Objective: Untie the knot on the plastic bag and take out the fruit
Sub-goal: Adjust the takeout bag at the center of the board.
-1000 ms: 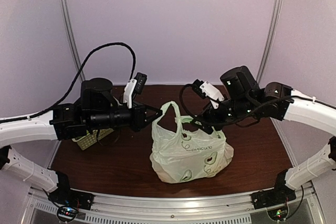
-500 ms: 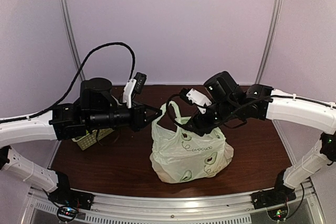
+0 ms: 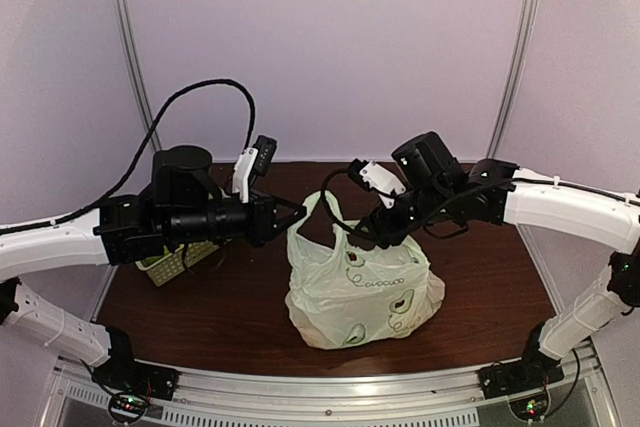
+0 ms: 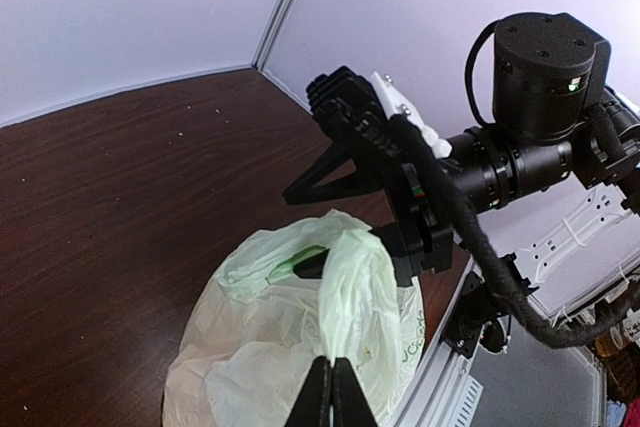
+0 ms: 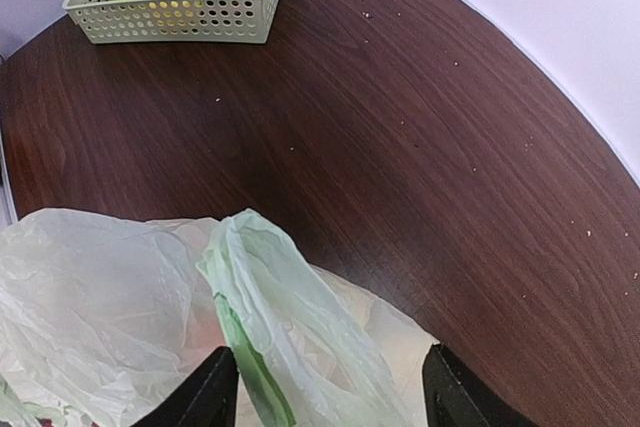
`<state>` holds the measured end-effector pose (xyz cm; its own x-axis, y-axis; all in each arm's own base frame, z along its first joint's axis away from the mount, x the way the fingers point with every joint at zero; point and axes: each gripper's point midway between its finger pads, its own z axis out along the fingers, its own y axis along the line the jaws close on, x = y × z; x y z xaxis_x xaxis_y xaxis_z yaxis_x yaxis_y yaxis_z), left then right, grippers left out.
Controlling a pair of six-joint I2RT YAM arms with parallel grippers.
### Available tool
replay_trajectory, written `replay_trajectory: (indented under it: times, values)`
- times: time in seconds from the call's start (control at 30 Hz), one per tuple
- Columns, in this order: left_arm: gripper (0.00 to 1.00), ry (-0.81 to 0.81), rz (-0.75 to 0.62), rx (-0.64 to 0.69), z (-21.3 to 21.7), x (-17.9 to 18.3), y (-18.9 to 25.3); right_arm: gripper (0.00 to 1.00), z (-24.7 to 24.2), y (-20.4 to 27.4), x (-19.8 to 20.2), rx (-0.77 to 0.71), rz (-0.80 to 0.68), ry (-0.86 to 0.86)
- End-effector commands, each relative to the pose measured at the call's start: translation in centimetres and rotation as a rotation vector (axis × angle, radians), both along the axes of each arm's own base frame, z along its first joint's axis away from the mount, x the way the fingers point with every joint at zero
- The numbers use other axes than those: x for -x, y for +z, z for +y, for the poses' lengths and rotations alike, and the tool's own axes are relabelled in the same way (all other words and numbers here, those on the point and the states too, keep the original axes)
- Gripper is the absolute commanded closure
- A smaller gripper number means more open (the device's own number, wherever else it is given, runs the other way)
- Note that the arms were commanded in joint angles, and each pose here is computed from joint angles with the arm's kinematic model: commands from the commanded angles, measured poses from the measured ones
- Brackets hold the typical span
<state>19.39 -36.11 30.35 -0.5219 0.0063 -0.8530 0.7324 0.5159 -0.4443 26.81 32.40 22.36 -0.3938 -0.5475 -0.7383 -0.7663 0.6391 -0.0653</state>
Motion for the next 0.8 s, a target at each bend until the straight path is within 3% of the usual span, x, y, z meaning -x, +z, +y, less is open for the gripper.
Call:
replay_trajectory:
  times: [0.0,0.2,0.5,0.77]
  values:
    - [1.00,-0.012,-0.002,0.014,-0.1,-0.1,1.1,0.33,0.0,-1.2,-0.3,0.014,0.020,0.012]
    - [1.00,-0.010,0.000,0.018,-0.1,-0.4,1.1,0.33,-0.1,-2.0,-1.1,0.031,0.034,-0.003]
    - [1.00,0.018,0.011,0.020,0.6,-3.1,1.0,0.98,-2.7,3.9,-4.8,-0.068,-0.045,-0.173]
    - [1.00,0.122,-0.172,0.055,3.9,-8.4,8.7,1.00,-6.7,17.2,-8.0,-0.325,-0.188,-0.353]
